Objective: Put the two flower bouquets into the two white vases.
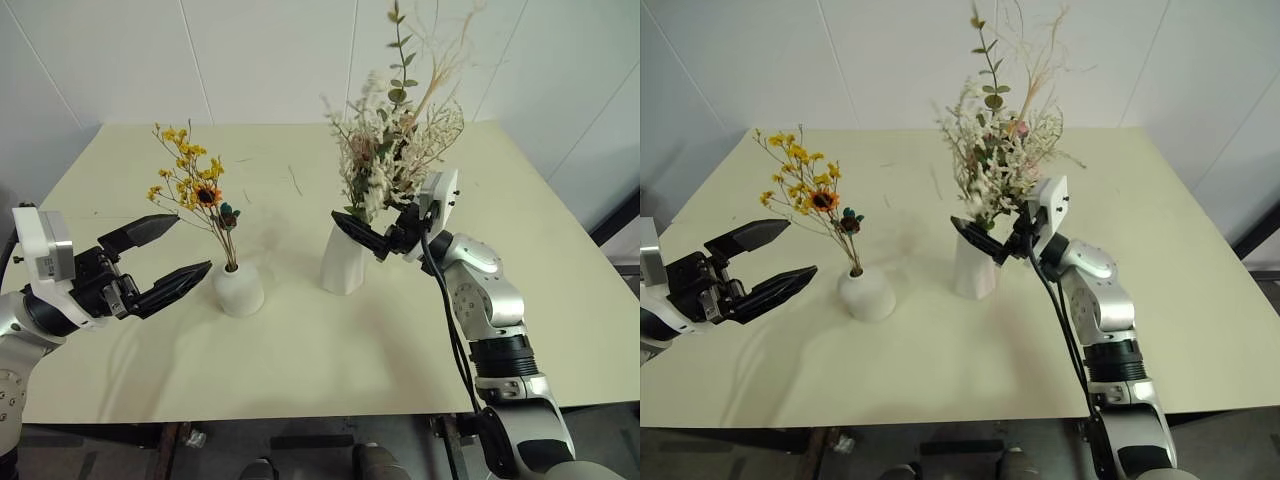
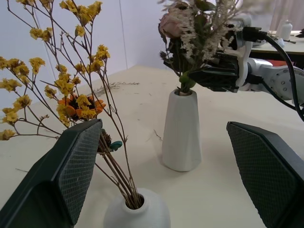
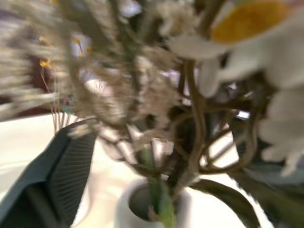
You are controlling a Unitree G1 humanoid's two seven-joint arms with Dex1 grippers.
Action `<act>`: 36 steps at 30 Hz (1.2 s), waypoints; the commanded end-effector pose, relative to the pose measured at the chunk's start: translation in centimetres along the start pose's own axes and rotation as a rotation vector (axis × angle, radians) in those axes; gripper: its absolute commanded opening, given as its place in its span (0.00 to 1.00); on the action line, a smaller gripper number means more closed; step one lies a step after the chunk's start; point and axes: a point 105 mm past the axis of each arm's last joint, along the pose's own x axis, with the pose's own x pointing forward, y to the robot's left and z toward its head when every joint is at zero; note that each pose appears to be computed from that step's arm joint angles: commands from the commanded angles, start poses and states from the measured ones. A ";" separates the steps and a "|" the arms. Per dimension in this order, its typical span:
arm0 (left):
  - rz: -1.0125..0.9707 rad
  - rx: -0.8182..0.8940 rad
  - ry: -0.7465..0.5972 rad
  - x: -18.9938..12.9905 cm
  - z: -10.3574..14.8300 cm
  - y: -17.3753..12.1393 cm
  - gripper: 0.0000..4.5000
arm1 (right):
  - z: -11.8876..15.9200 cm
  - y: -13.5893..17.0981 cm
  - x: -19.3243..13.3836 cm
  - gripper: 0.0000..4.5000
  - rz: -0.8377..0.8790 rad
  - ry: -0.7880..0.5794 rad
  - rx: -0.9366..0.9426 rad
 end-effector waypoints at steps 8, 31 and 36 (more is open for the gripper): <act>0.024 0.032 0.128 -3.4 -0.9 1.4 1.00 | 1.9 -2.2 -5.5 0.99 0.127 0.226 -0.063; 0.051 0.059 0.260 -7.2 -2.7 3.9 1.00 | 1.5 -1.6 -11.7 0.99 0.169 0.384 -0.183; 0.034 0.059 0.252 -6.6 -3.1 4.7 1.00 | 0.8 -0.3 -11.6 0.99 0.172 0.370 -0.183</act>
